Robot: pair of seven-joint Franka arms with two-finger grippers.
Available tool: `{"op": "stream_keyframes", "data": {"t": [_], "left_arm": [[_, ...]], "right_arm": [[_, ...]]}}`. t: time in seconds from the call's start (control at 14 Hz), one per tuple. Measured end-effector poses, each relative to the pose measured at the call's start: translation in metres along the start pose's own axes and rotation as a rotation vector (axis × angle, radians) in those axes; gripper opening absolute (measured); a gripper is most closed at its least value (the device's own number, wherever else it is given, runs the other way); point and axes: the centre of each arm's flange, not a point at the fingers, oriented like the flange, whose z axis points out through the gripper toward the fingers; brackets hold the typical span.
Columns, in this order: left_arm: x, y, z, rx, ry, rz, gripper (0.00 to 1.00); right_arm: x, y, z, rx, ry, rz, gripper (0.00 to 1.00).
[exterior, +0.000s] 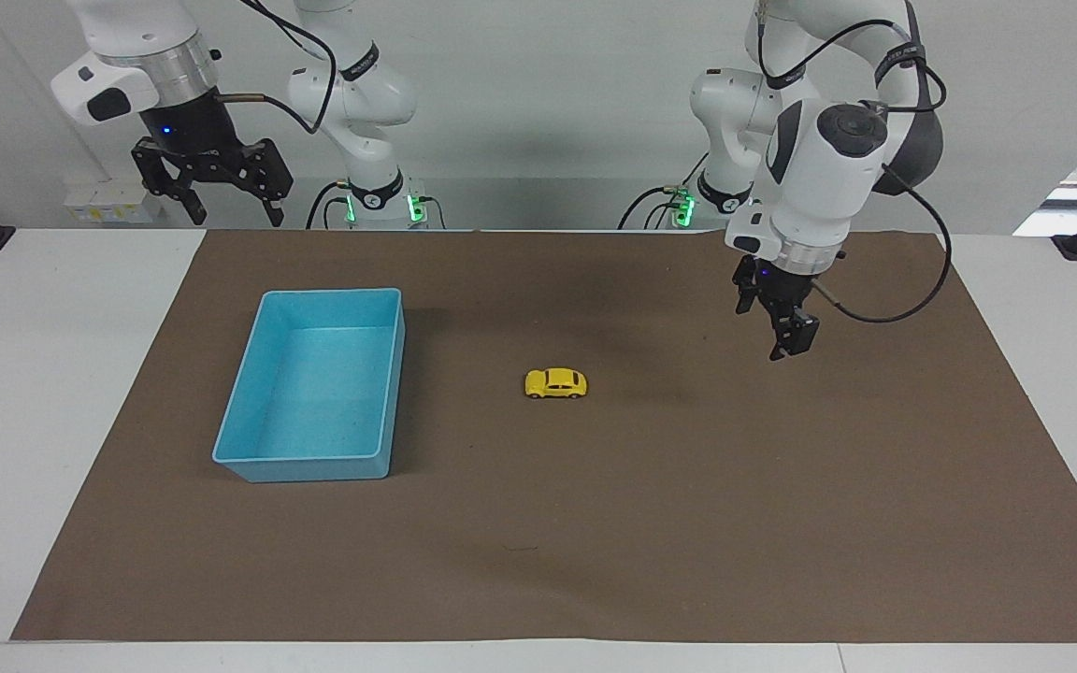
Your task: Wind up and store yellow beetle car
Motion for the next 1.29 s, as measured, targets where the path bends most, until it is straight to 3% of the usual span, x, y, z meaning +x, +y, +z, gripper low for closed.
{"op": "stream_keyframes", "data": {"t": [0.86,1.29], "left_arm": [[-0.07,-0.057,-0.069,0.033,0.034,-1.014,1.0],[-0.096,-0.052,-0.113,-0.009,-0.013,-1.101,1.0]], "right_arm": [[0.0,0.0,0.0,0.0,0.0,0.0,1.0],[-0.003,-0.007,0.001,0.005,-0.019,-0.012,1.0]]}}
